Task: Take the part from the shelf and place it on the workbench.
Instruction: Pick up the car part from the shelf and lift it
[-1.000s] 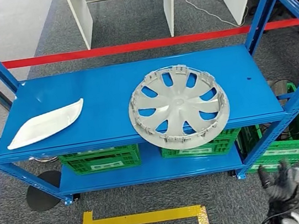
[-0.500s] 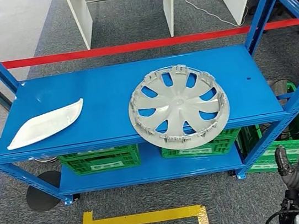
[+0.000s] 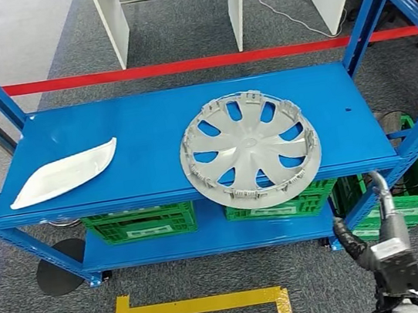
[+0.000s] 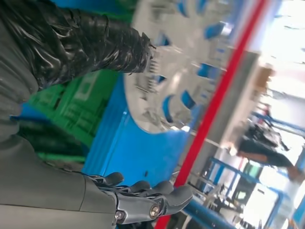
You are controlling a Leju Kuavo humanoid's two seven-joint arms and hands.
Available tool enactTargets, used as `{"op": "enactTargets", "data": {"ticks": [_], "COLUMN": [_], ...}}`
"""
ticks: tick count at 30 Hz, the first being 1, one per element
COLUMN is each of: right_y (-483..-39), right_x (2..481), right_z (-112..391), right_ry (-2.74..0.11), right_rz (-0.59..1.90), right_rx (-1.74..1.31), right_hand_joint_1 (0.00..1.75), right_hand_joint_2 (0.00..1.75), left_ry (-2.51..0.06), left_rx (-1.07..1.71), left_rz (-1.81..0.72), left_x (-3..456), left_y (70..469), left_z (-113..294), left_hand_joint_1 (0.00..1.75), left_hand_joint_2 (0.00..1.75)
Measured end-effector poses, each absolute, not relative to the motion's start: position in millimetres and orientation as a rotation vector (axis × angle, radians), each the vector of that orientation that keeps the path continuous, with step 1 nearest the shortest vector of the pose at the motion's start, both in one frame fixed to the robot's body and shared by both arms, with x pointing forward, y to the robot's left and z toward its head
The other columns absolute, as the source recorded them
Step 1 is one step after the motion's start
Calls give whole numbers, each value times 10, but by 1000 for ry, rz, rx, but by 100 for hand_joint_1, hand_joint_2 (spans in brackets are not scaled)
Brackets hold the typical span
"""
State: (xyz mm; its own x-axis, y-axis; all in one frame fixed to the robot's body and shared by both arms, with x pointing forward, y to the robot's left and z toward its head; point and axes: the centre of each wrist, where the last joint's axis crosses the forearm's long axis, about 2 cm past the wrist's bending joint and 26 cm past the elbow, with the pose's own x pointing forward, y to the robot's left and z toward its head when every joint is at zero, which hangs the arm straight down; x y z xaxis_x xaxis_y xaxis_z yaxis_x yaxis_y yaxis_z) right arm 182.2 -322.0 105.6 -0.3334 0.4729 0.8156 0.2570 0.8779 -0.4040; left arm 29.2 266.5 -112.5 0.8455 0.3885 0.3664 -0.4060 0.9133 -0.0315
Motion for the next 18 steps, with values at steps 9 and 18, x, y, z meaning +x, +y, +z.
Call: {"op": "enactTargets", "data": {"ticks": [9,18], "right_y": [-3234,-3186], "right_x": [1899,2157], "right_z": [897,834], "right_ry": [-1780,-1707], "right_rz": [693,1057], "right_rx": [-669,-797], "right_hand_joint_1": [0,0], "right_hand_joint_2": [175,175], "left_ry": [-390,-389], "left_rx": [34,20], "left_rz": [372,322], "left_x": [327,374], "left_y": [2719,2743], "left_z": [-1125,-1121], "left_hand_joint_1": [0,0], "left_hand_joint_2": [175,175]}}
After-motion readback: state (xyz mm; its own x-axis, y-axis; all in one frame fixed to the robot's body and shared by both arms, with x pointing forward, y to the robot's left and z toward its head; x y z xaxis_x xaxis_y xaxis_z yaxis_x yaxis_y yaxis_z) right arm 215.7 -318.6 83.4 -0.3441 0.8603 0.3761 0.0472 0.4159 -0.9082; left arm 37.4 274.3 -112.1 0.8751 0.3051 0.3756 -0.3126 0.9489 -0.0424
